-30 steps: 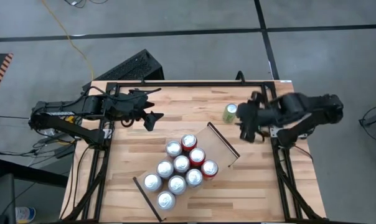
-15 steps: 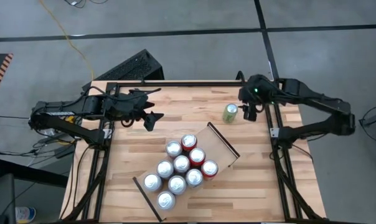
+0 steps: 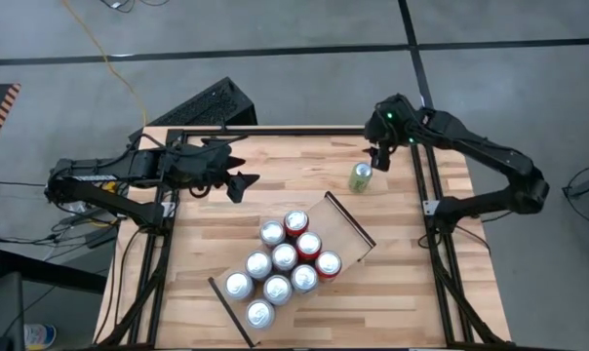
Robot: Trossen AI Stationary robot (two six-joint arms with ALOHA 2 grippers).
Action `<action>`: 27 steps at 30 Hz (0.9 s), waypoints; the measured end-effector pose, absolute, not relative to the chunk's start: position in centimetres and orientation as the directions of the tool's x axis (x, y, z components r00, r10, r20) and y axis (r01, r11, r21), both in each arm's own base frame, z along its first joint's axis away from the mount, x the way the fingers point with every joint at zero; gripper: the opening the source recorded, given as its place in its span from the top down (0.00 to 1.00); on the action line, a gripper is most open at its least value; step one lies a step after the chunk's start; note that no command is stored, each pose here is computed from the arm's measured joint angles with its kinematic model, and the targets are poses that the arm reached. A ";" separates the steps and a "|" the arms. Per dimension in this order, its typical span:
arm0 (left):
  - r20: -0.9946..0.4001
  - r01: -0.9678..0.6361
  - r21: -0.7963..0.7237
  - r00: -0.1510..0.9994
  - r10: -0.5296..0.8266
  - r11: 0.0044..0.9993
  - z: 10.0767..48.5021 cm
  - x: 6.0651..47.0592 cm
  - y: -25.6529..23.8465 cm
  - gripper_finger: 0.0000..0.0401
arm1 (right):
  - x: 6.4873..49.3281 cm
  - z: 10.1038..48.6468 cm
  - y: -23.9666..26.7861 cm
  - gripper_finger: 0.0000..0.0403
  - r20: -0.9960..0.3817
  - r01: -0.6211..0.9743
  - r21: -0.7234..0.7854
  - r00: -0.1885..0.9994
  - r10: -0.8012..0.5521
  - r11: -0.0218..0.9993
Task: Place canned beverage on shelf
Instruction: Adjust the red soda can on the shelf
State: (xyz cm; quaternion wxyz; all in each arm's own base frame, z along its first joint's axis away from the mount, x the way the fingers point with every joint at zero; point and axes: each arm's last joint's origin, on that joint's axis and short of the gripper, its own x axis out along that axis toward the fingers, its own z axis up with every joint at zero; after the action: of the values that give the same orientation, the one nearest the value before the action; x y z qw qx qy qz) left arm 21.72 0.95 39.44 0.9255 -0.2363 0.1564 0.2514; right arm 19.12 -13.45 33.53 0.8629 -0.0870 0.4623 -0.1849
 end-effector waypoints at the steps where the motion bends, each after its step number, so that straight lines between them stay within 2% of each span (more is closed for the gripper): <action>1: -0.407 -0.545 -0.361 0.822 0.399 0.756 39.5 21.7 1.0 0.17 | 19.2 33.4 -13.8 0.34 -0.766 0.234 -0.327 0.502 -0.402 0.916; 10: -0.401 -0.572 -0.386 0.811 0.427 0.724 39.5 21.7 1.1 0.17 | 19.3 32.8 -15.9 0.34 -0.772 0.231 -0.294 0.514 -0.373 0.927; 17: -0.406 -0.553 -0.373 0.819 0.406 0.745 39.4 21.7 1.0 0.17 | 19.1 36.2 -16.4 0.34 -0.691 0.317 -0.300 0.578 -0.434 0.900; 20: -0.408 -0.543 -0.378 0.825 0.391 0.750 39.4 21.7 1.0 0.17 | 18.9 37.5 -16.5 0.34 -0.661 0.399 -0.238 0.602 -0.448 0.886; 23: -0.411 -0.534 -0.382 0.829 0.379 0.755 39.4 21.7 0.9 0.17 | 18.9 38.4 -15.5 0.34 -0.646 0.390 -0.066 0.685 -0.337 0.918; 27: -0.407 -0.551 -0.368 0.820 0.403 0.749 39.4 21.7 1.1 0.17 | 19.3 39.6 -12.5 0.34 -0.561 0.179 0.185 0.826 -0.046 0.966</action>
State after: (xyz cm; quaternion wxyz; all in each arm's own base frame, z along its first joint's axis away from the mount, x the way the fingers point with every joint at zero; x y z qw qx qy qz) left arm 21.71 1.10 39.45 0.9227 -0.2420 0.1527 0.2584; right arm 19.29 -12.53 39.58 0.9486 0.1156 0.2886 -0.0594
